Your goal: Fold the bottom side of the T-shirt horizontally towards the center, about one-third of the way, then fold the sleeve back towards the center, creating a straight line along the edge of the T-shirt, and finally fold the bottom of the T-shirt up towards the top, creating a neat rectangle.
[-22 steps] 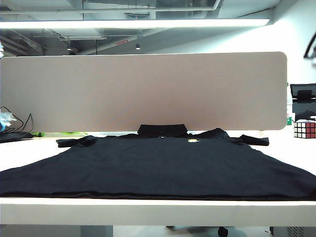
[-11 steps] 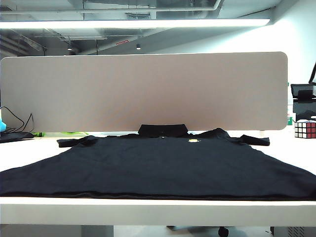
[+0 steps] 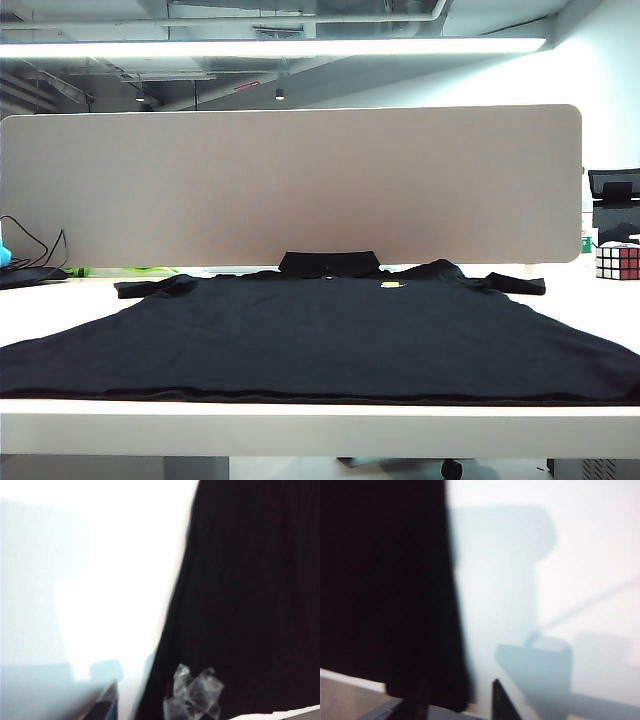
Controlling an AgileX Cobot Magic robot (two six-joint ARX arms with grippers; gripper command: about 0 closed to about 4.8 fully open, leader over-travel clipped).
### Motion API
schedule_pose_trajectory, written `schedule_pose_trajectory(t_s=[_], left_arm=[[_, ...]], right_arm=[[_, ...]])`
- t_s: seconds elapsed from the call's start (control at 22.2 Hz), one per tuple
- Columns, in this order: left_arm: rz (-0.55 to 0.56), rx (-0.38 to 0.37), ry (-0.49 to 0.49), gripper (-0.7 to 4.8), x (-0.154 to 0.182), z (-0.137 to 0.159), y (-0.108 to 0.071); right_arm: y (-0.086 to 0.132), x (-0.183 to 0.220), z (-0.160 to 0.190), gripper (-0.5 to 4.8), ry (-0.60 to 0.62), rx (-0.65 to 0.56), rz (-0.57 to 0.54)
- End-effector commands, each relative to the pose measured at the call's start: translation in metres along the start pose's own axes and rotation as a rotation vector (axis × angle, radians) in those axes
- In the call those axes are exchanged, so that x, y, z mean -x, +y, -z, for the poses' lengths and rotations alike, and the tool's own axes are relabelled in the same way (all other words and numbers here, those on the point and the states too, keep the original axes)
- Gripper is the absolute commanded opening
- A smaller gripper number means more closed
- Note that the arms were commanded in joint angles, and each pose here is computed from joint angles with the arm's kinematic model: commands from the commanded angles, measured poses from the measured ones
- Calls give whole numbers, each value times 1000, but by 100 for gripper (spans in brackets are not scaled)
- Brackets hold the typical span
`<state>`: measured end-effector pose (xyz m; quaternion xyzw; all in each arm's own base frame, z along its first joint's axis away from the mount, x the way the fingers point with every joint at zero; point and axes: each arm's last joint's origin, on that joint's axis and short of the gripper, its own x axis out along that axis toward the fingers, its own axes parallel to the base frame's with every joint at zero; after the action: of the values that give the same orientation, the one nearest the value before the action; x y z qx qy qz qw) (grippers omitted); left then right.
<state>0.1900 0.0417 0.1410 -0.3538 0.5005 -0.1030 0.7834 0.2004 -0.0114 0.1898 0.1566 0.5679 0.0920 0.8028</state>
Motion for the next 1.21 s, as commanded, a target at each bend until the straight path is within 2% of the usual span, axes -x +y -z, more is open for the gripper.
schedule_pose_trajectory(t_s=[0.04, 0.18, 0.22, 0.27, 0.31, 0.54, 0.63, 0.72, 1.21], left_arm=[[-13, -33, -27, 130, 0, -5, -3], [-50, -40, -38, 130, 0, -5, -3], [-50, -46, -35, 130, -1, -5, -4], [-53, -54, -28, 130, -3, -4, -5], [-64, -60, -25, 130, -4, -4, -6], [-100, -128, 11, 130, -12, 1, -15], [-129, -161, 22, 130, -16, 3, -19], [-126, -170, 29, 130, -17, 4, -21], [-116, -153, 83, 130, -25, 5, -16]], right_arm=[[1, 1, -4, 172, -33, 13, -20], [1, 0, -5, 174, -35, 14, -38], [0, -1, -5, 188, -30, 12, -50], [-3, -6, -6, 242, -10, -7, -72], [-5, -8, -7, 254, 2, -17, -74], [-13, -25, -8, 256, 78, -57, -76], [-15, -32, -9, 257, 99, -64, -109], [-16, -36, -10, 257, 111, -73, -142], [-19, -43, -2, 257, 214, -93, -141]])
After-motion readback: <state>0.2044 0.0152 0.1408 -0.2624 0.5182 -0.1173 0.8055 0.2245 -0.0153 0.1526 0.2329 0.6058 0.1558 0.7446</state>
